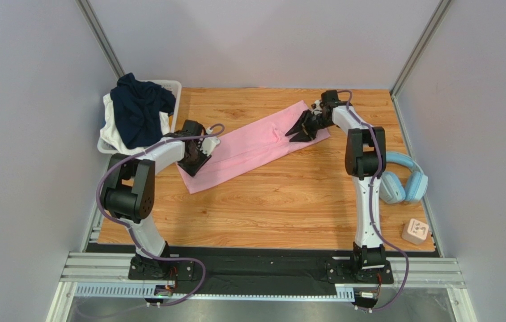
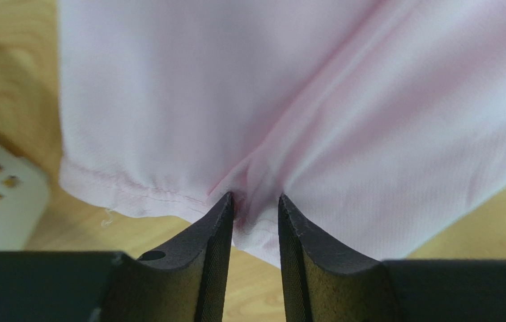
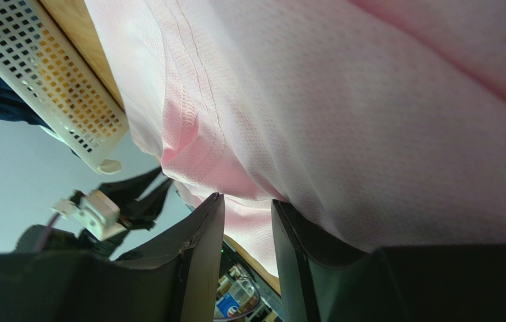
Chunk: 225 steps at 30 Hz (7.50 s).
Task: Fold and stack the t-shirts
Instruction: Rotate the tshirt 90 degrees, then grab the bottom of the folded rectangular tshirt with both arms
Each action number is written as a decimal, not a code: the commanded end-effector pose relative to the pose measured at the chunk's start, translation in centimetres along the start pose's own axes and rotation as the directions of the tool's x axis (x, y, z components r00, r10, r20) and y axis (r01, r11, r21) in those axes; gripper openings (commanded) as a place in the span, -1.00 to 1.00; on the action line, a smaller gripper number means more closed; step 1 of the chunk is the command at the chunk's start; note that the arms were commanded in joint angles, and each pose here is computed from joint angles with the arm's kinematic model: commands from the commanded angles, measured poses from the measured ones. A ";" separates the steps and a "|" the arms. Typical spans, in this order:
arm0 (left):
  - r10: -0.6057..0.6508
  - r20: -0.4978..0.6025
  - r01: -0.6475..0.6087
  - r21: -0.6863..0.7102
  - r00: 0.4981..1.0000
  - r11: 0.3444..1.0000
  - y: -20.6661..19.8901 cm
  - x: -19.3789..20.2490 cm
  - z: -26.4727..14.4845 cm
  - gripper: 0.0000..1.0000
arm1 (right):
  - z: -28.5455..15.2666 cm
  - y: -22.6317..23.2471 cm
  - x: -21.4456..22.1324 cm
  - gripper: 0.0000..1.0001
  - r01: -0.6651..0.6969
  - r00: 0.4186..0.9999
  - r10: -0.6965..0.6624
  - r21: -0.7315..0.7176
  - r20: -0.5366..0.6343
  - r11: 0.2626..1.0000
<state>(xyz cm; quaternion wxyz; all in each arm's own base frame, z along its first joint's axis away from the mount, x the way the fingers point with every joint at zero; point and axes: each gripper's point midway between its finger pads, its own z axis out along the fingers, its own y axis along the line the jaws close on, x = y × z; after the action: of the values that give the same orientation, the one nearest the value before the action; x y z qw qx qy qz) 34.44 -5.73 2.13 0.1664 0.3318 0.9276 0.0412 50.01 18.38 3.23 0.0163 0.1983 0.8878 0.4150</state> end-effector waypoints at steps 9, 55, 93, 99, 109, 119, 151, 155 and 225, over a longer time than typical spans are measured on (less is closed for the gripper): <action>0.284 -0.206 -0.215 0.305 0.936 0.928 -14.3 5.2 -1.6 -0.27 | 0.6 0.1 -4.0 -0.16 -0.065 0.996 0.070 -0.081 0.062 0.995; 0.310 0.235 -0.386 0.465 0.921 0.797 -20.5 -6.1 -12.5 -0.34 | -10.0 9.3 -0.2 0.10 0.231 0.936 -0.220 -0.008 0.276 0.973; 0.271 0.072 -0.272 0.473 0.960 0.838 -18.7 0.2 -4.4 -0.63 | -1.5 -3.7 -3.2 -0.03 -0.020 0.996 0.001 0.194 0.094 0.981; 0.288 0.057 -0.271 0.549 0.956 0.791 -21.0 0.6 -4.1 -0.67 | -1.5 -1.7 -6.1 0.02 -0.044 0.994 0.038 0.061 0.103 0.997; 0.372 0.057 -0.318 0.648 0.927 0.693 -26.4 -0.2 -3.0 -0.69 | -1.3 0.6 -7.0 0.05 -0.015 0.996 0.022 -0.078 0.086 0.997; 0.403 0.050 -0.311 0.723 0.914 0.617 -29.5 -0.1 -3.1 -0.71 | 0.6 2.2 -5.4 0.05 0.036 0.999 -0.032 -0.120 0.037 0.992; -0.075 0.415 -0.139 0.462 0.907 0.876 -13.1 -8.1 -18.0 -0.71 | -1.2 5.1 10.4 0.09 0.177 0.978 -0.187 -0.115 -0.088 0.978; -0.070 0.399 -0.137 0.468 0.914 0.873 -13.2 -7.9 -17.4 -0.71 | -0.1 4.5 10.6 0.09 0.151 0.980 -0.165 -0.121 -0.112 0.981; -0.049 0.085 -0.006 0.555 0.995 0.832 -19.0 -12.0 -4.0 -0.70 | 1.4 2.6 13.7 -0.08 0.245 0.963 -0.234 0.071 -0.131 0.967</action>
<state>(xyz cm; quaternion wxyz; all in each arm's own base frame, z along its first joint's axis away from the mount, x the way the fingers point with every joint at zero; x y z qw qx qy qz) 29.61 -26.46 4.83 0.1020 0.3659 0.8970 -0.2262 37.78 27.03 8.77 0.0260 0.0426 0.9161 0.3978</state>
